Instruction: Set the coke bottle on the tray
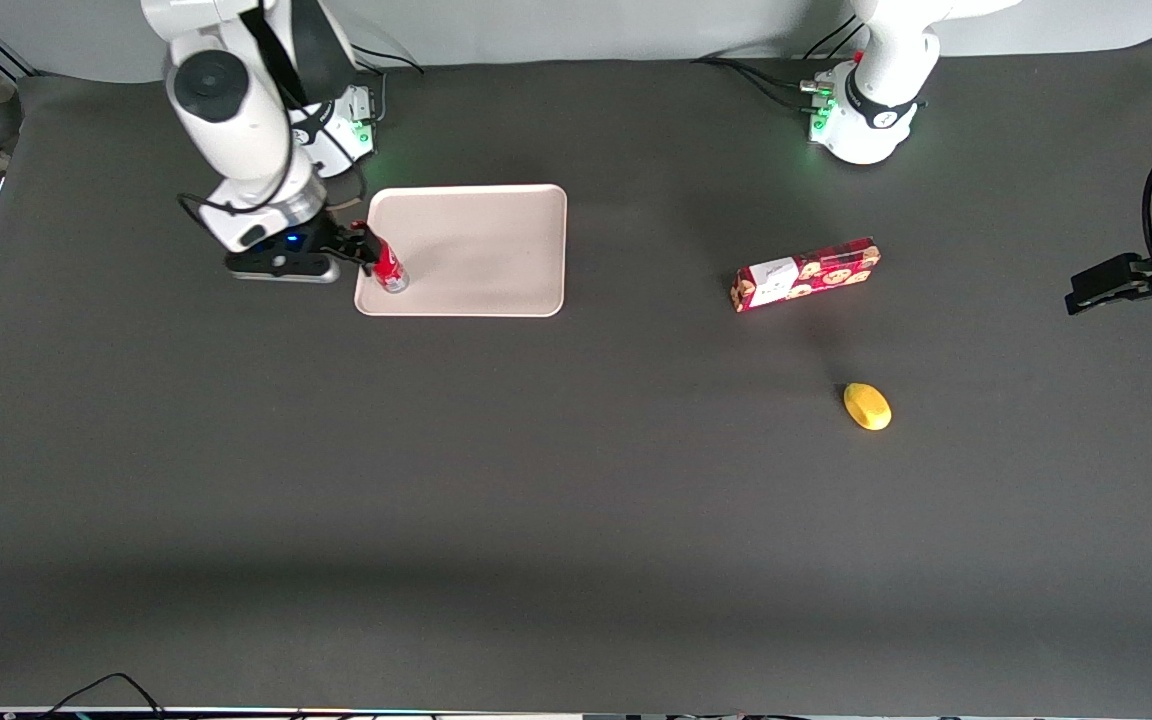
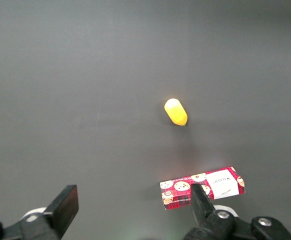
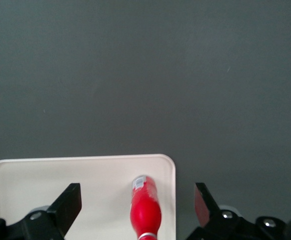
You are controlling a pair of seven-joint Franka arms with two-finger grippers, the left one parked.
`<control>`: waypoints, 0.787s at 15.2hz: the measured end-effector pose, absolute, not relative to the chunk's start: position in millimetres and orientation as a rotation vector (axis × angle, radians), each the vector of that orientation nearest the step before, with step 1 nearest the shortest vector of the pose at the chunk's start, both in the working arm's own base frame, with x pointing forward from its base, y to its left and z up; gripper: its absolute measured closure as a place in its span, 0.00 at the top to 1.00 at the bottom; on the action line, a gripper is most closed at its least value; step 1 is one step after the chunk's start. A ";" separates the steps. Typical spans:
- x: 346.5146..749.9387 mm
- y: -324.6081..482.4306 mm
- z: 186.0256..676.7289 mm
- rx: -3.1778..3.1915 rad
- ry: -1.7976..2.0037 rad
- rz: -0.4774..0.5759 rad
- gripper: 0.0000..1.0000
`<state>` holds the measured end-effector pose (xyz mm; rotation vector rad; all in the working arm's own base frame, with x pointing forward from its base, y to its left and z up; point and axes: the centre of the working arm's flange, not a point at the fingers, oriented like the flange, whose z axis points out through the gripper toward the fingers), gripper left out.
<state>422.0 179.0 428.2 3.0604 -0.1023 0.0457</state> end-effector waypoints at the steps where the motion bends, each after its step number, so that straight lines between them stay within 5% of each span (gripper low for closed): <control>1: 435.1 169.0 450.0 3.065 -0.091 0.063 1.00; 7: 504.2 77.1 556.9 3.085 -0.018 0.159 1.00; 12: 543.7 22.1 606.2 3.095 0.004 0.088 1.00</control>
